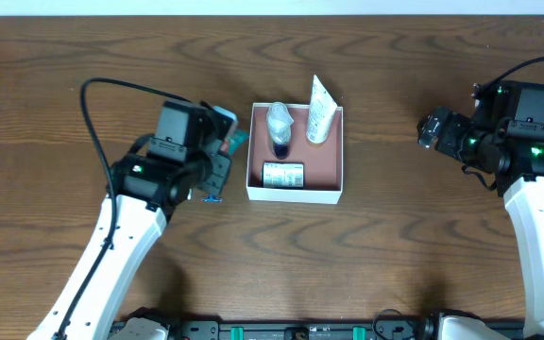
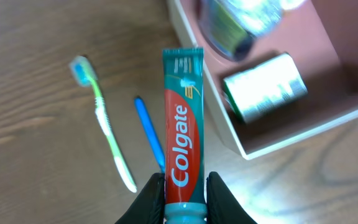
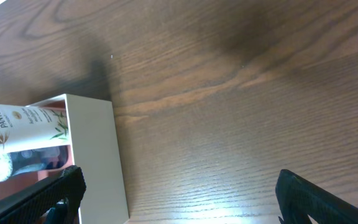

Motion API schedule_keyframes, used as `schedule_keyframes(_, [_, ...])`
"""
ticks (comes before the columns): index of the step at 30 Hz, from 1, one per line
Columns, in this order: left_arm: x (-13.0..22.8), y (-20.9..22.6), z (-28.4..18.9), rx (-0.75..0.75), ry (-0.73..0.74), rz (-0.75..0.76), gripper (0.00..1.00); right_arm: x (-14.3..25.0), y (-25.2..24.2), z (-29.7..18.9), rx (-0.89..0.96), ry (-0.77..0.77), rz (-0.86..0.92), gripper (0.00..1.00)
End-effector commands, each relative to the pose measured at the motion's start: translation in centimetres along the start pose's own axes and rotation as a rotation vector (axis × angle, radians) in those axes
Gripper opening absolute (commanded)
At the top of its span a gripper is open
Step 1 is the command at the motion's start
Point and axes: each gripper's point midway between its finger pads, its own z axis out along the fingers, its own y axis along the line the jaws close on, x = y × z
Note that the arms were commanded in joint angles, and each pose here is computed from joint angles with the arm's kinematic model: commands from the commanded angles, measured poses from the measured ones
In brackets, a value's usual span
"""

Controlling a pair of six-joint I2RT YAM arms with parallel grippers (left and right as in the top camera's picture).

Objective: Pack container
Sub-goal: 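Carry the toothpaste tube into the box and release it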

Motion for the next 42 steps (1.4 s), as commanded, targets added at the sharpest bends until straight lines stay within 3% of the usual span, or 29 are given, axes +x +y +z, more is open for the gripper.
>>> schedule_keyframes(1, [-0.3, -1.4, -0.6, 0.024, -0.006, 0.028, 0.06, -0.3, -0.1, -0.1, -0.003, -0.008, 0.014, 0.99])
schedule_keyframes(20, [-5.3, -10.1, -0.8, 0.153, -0.221, 0.239, 0.06, -0.3, -0.1, -0.1, -0.003, -0.008, 0.014, 0.99])
schedule_keyframes(28, [-5.2, -11.4, 4.4, 0.164, -0.148, 0.283, 0.06, -0.3, -0.1, -0.1, -0.003, -0.008, 0.014, 0.99])
schedule_keyframes(30, [-4.9, -11.5, 5.8, 0.164, -0.125, 0.284, 0.17, -0.3, -0.1, -0.1, -0.003, -0.007, 0.014, 0.99])
schedule_keyframes(31, [-4.9, -11.6, 6.4, 0.163, -0.118, 0.289, 0.32, -0.3, -0.1, -0.1, -0.003, -0.008, 0.014, 0.99])
schedule_keyframes(33, [-5.1, -11.6, 6.5, 0.160, -0.125, 0.305, 0.37, -0.3, 0.0, -0.1, -0.003, -0.008, 0.014, 0.99])
schedule_keyframes(38, [-6.5, -10.0, 4.2, 0.086, -0.197, 0.290, 0.59, -0.3, -0.1, -0.1, -0.003, -0.008, 0.014, 0.99])
schedule_keyframes(42, [-7.5, -7.2, 0.7, -0.008, -0.269, 0.250, 0.64, -0.3, 0.0, -0.1, -0.004, -0.008, 0.014, 0.99])
